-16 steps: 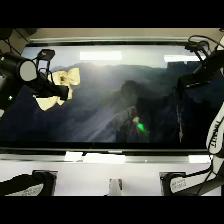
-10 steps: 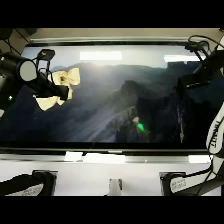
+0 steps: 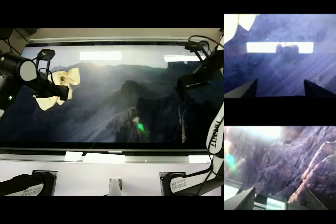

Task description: Fold the shirts.

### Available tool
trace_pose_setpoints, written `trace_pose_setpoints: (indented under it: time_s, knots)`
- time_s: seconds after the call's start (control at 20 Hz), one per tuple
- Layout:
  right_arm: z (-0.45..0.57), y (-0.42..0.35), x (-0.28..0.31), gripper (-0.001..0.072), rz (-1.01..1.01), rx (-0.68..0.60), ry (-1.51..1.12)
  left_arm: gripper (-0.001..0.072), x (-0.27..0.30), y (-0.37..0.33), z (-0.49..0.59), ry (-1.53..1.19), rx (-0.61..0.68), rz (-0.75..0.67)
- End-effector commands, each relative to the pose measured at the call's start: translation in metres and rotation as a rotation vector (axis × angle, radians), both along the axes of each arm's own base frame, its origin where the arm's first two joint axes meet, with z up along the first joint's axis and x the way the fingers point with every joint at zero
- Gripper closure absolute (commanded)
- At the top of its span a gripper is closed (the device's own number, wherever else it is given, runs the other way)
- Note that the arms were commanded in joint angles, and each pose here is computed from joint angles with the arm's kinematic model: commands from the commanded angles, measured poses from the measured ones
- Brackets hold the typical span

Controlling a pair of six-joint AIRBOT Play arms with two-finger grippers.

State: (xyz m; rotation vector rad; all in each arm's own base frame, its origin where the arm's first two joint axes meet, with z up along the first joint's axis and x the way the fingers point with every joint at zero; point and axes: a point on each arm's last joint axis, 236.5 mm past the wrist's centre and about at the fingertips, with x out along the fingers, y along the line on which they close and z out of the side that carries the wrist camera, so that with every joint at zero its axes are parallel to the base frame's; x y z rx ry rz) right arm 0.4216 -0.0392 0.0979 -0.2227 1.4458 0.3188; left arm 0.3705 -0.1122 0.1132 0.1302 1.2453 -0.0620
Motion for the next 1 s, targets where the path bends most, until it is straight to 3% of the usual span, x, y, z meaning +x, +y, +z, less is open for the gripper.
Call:
trace_pose_setpoints:
  time_s: [0.0,0.35,0.7,0.75,0.9,0.95]
  knots:
    - [0.0,0.0,0.0,0.0033,0.001,0.0,-0.002,0.0042,0.0,0.0,0.0,0.001,0.0,-0.001]
    - [0.001,0.0,0.001,0.0033,0.0,0.0,-0.004,0.0042,0.044,-0.021,0.001,-0.15,-0.064,-0.029]
    - [0.007,-0.003,0.039,0.0034,-0.04,-0.006,-0.167,0.005,0.105,-0.02,-0.054,-0.2,-0.032,0.008]
    - [0.008,-0.003,0.042,0.0034,-0.048,-0.005,-0.178,0.0123,0.118,-0.008,-0.064,-0.21,-0.014,0.025]
    - [0.009,-0.004,0.047,0.0034,-0.072,-0.004,-0.197,0.0129,0.151,0.067,-0.077,-0.201,-0.035,0.277]
    - [0.01,-0.005,0.05,0.0034,-0.073,-0.007,-0.212,0.0091,0.16,0.095,-0.077,-0.193,-0.077,0.367]
